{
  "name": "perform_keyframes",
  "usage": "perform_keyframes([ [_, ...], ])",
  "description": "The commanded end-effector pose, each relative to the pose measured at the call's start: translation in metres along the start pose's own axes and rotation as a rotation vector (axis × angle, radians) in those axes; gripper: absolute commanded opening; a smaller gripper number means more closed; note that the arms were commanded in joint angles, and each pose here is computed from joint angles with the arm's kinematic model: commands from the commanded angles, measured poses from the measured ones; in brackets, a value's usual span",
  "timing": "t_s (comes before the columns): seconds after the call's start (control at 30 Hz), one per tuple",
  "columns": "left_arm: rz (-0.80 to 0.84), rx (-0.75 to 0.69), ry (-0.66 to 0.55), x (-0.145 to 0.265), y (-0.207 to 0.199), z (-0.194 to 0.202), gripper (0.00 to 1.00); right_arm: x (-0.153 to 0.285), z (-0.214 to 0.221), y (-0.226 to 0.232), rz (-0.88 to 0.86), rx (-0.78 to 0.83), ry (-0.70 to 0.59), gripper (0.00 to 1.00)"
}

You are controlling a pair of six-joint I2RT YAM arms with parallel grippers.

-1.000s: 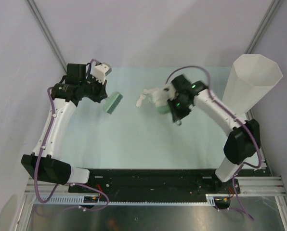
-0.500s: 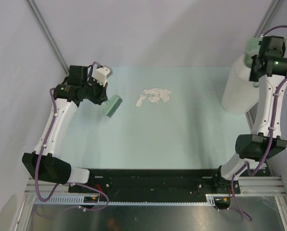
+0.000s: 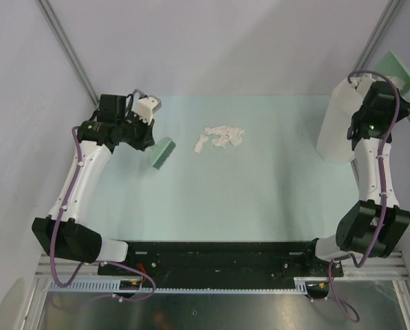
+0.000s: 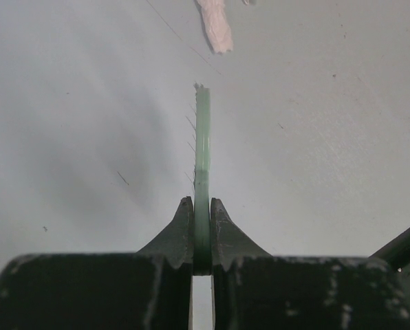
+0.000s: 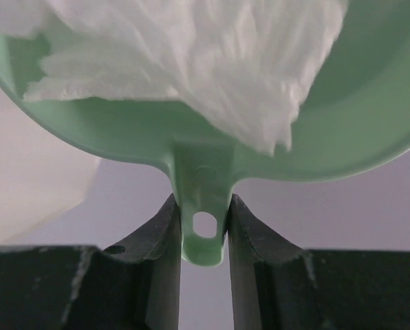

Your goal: Sweep away the paper scraps from the table

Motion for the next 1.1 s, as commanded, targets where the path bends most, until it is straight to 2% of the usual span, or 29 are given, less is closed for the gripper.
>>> perform_keyframes([
  [0.0, 0.026, -0.014, -0.038, 0.002, -0.002, -0.006, 0.00, 0.018, 0.008, -0.077, 0.399, 0.131, -0.099, 0.00],
  [0.07, 0.023, -0.016, -0.039, 0.002, -0.001, -0.007, 0.00, 0.018, 0.002, -0.077, 0.430, 0.228, -0.124, 0.00],
  [0.17, 0.027, -0.019, -0.047, 0.003, -0.002, -0.009, 0.00, 0.013, -0.002, -0.080, 0.471, 0.292, -0.112, 0.00],
  [0.27, 0.025, -0.029, -0.041, 0.003, -0.001, -0.006, 0.00, 0.012, -0.007, -0.085, 0.549, 0.286, -0.138, 0.00],
  [0.5, 0.018, -0.039, -0.033, 0.003, -0.002, -0.001, 0.00, -0.006, -0.012, -0.050, 0.412, 0.436, -0.192, 0.00],
  [0.7, 0.019, -0.048, -0.029, 0.003, -0.001, 0.000, 0.00, -0.006, -0.010, -0.032, 0.282, 0.569, -0.367, 0.00],
  [0.77, 0.027, -0.046, -0.030, 0.002, -0.002, 0.000, 0.00, -0.006, -0.006, -0.036, 0.301, 0.504, -0.335, 0.00],
  [0.9, 0.043, -0.044, -0.024, -0.002, -0.002, 0.001, 0.00, 0.015, -0.004, -0.074, 0.468, 0.216, -0.334, 0.00],
  [0.93, 0.048, -0.041, -0.021, -0.003, -0.002, 0.001, 0.00, 0.024, -0.003, -0.082, 0.460, 0.048, -0.362, 0.00],
  [0.97, 0.051, -0.037, -0.016, -0.005, -0.002, 0.002, 0.00, 0.036, -0.005, -0.099, 0.442, -0.030, -0.385, 0.00],
  [1.03, 0.062, -0.033, -0.017, -0.006, -0.002, 0.000, 0.00, 0.057, -0.017, -0.104, 0.382, -0.164, -0.491, 0.00],
  [1.07, 0.067, -0.021, -0.011, -0.009, -0.002, 0.000, 0.00, 0.076, -0.017, -0.105, 0.339, -0.285, -0.553, 0.00],
])
Point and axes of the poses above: each gripper's point midway between its finger pads, its own x axis back along the fingers, its own y axis along the line the jaws close on, z = x × y, the point moved 7 cm from there along x, back along the fingers, and after that the axes turned 6 degrees about x, right-handed, at the moved point
